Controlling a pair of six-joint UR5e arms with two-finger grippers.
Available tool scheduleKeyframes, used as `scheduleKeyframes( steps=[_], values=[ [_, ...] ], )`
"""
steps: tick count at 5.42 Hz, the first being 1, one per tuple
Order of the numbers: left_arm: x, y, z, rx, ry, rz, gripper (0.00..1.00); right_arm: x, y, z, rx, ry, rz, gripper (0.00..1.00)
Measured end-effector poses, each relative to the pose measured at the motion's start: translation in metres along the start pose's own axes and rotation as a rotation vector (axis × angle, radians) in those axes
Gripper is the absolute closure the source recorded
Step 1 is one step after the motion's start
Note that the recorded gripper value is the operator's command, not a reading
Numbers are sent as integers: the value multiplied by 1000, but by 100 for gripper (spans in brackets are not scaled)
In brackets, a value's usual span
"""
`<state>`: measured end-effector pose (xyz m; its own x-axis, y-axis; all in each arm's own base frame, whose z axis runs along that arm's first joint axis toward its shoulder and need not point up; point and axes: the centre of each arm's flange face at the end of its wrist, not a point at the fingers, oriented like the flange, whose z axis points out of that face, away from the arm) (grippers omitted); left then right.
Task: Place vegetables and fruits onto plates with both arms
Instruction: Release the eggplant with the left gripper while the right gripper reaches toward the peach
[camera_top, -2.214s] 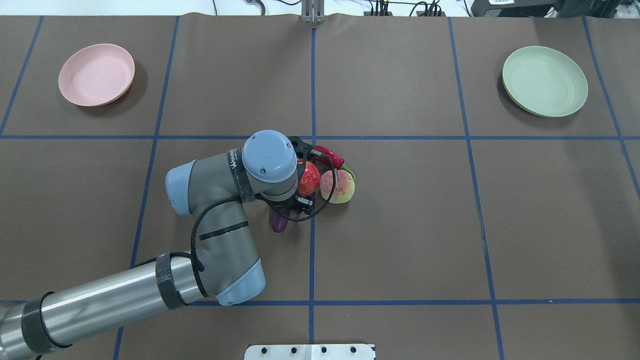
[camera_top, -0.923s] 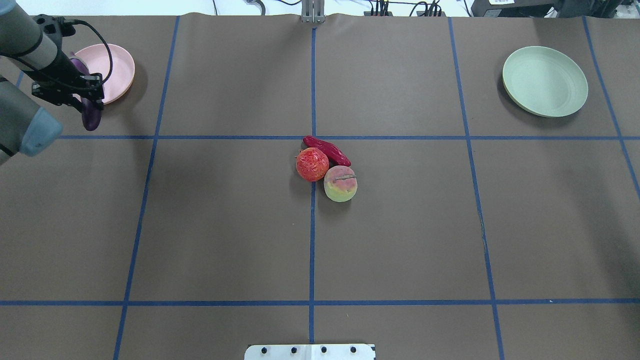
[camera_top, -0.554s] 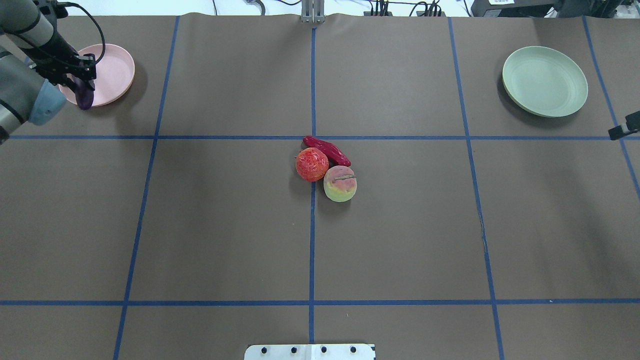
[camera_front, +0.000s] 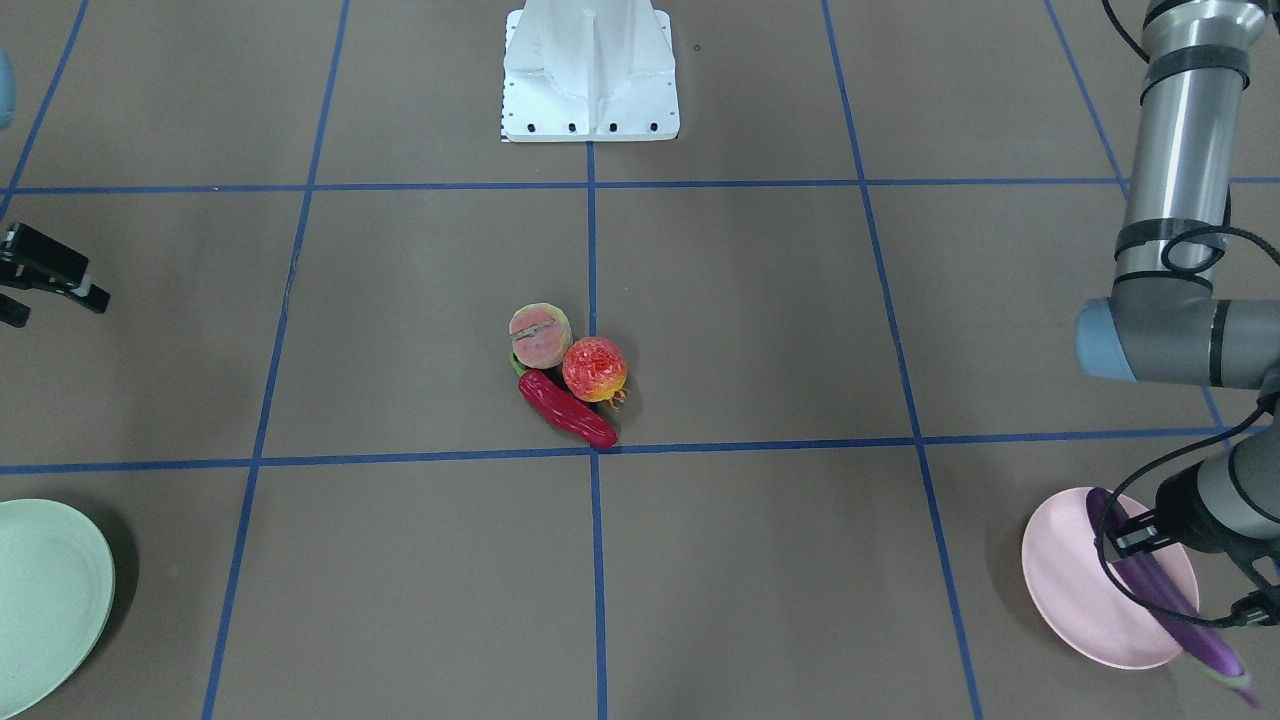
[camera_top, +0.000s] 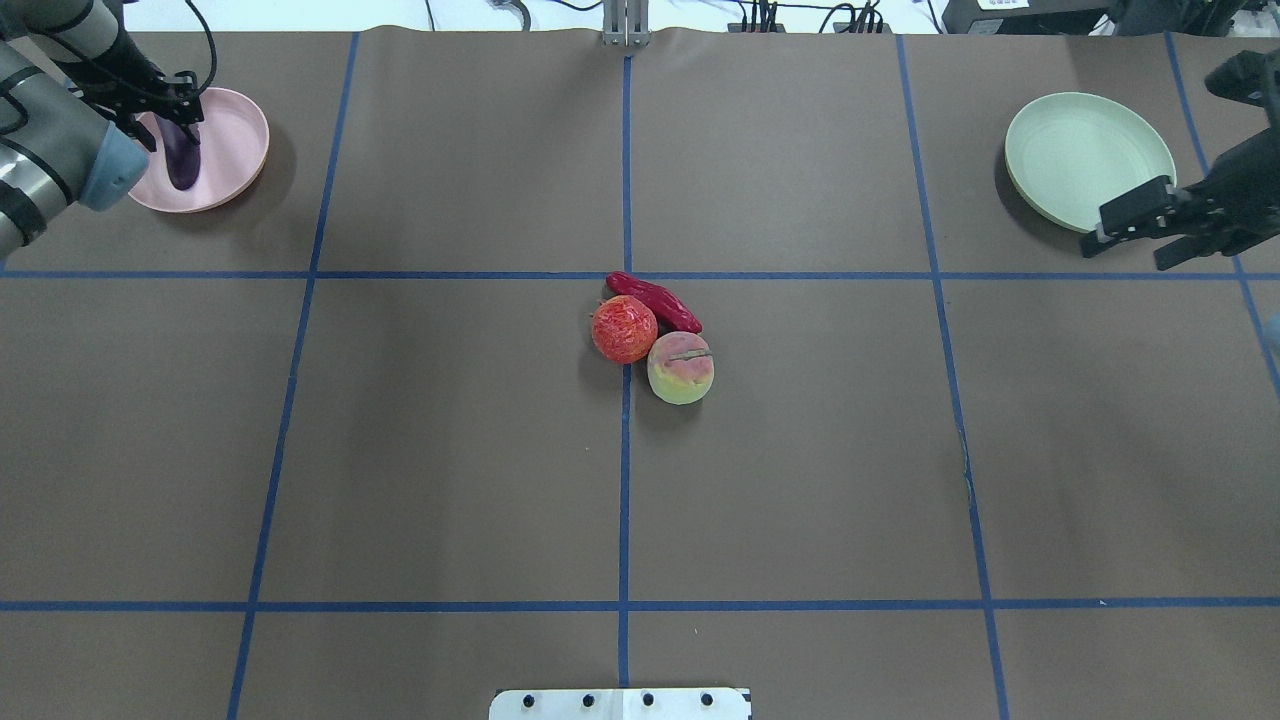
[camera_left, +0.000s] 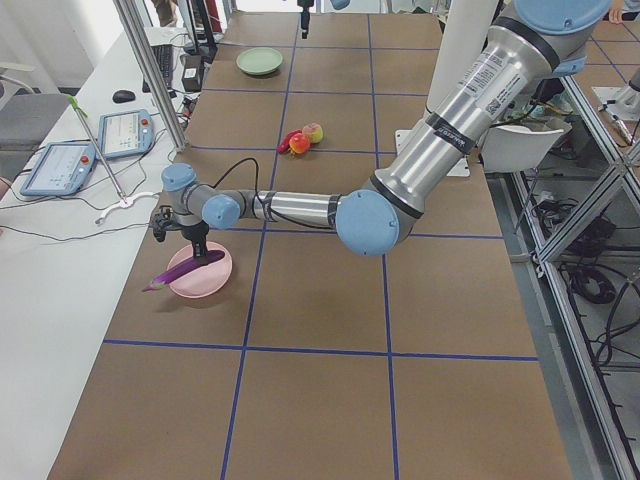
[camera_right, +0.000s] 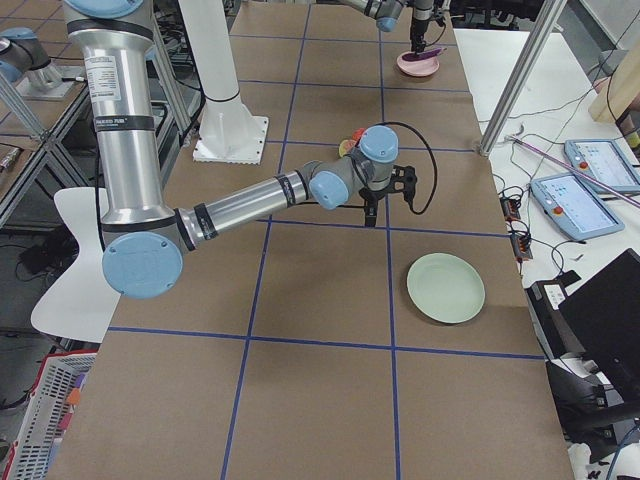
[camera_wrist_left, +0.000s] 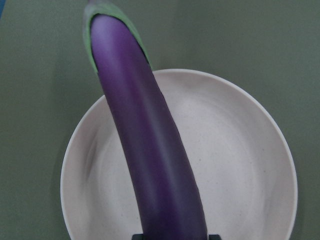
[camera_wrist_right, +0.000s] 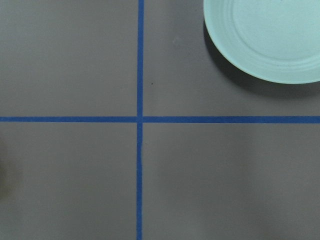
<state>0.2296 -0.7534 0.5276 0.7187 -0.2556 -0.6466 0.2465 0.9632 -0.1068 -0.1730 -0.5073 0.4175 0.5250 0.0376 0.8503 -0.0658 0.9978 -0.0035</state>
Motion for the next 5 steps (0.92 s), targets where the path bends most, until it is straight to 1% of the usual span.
scheduleKeyframes(
  steps=[1,3,4,5],
  values=[
    [9,-2,-7,18,16,-10,0,-54,5,25,-4,3,39,0],
    [45,2,-33,46,72,-47,0,-154,26,68,10,-7,113,0],
    [59,8,-39,43,96,-60,0,-203,43,89,29,-13,147,0],
    [71,16,-40,36,110,-66,0,-251,67,115,60,-18,206,0]
  ],
)
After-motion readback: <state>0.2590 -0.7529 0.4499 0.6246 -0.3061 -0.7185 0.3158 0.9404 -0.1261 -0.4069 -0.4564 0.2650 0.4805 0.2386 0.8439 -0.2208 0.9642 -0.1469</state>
